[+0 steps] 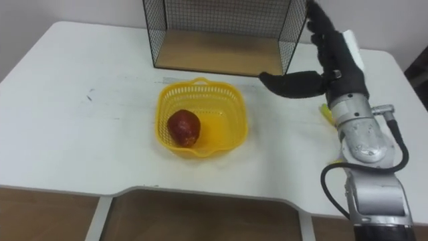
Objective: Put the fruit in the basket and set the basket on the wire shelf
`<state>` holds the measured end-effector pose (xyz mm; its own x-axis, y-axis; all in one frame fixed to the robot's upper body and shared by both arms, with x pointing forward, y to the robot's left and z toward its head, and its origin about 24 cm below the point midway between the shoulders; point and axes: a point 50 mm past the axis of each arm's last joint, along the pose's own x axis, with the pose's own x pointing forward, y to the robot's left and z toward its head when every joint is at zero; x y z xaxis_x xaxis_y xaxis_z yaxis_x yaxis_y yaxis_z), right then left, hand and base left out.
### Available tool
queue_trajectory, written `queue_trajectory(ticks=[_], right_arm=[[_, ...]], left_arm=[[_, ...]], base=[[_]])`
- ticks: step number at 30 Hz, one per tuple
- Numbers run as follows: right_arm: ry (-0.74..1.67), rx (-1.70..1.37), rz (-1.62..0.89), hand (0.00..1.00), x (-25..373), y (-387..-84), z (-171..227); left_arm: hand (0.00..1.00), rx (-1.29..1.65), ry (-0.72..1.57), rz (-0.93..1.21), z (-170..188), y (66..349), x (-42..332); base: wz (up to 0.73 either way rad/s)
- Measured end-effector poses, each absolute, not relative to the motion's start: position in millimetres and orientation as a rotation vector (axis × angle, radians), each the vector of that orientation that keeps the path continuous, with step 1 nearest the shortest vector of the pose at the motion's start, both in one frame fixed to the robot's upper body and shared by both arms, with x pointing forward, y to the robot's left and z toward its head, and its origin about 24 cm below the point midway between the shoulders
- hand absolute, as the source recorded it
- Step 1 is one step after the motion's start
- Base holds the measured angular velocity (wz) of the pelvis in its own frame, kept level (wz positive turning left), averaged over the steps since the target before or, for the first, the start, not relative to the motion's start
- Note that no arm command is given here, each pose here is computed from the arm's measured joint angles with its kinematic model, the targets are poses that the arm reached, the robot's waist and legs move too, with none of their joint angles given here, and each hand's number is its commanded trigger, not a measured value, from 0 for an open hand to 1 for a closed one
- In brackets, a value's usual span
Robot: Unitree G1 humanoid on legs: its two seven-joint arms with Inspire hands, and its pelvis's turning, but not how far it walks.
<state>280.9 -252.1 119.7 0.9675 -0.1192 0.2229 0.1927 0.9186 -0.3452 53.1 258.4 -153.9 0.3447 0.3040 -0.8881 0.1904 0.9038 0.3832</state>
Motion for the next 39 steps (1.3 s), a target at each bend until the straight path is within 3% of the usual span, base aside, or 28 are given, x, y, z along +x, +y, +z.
queue_trajectory(ticks=[6,11,25,39], right_arm=[[-0.221,-0.381,-0.387,0.00,275.6,-277.4,122.1],[-0.112,-0.398,-0.471,0.00,275.9,-291.5,99.5],[0.123,-0.424,-0.536,0.00,272.6,-320.3,61.7],[0.304,-0.375,-0.494,0.00,272.5,-330.7,30.3]], left_arm=[[0.00,0.485,1.219,0.082,-151.2,263.5,55.6],[0.00,0.484,1.225,0.084,-151.4,263.3,55.4],[0.00,0.496,1.284,0.098,-151.0,265.6,42.0],[0.00,0.492,1.308,0.096,-151.6,266.0,36.7]], base=[[0.03],[0.00],[0.00],[0.00]])
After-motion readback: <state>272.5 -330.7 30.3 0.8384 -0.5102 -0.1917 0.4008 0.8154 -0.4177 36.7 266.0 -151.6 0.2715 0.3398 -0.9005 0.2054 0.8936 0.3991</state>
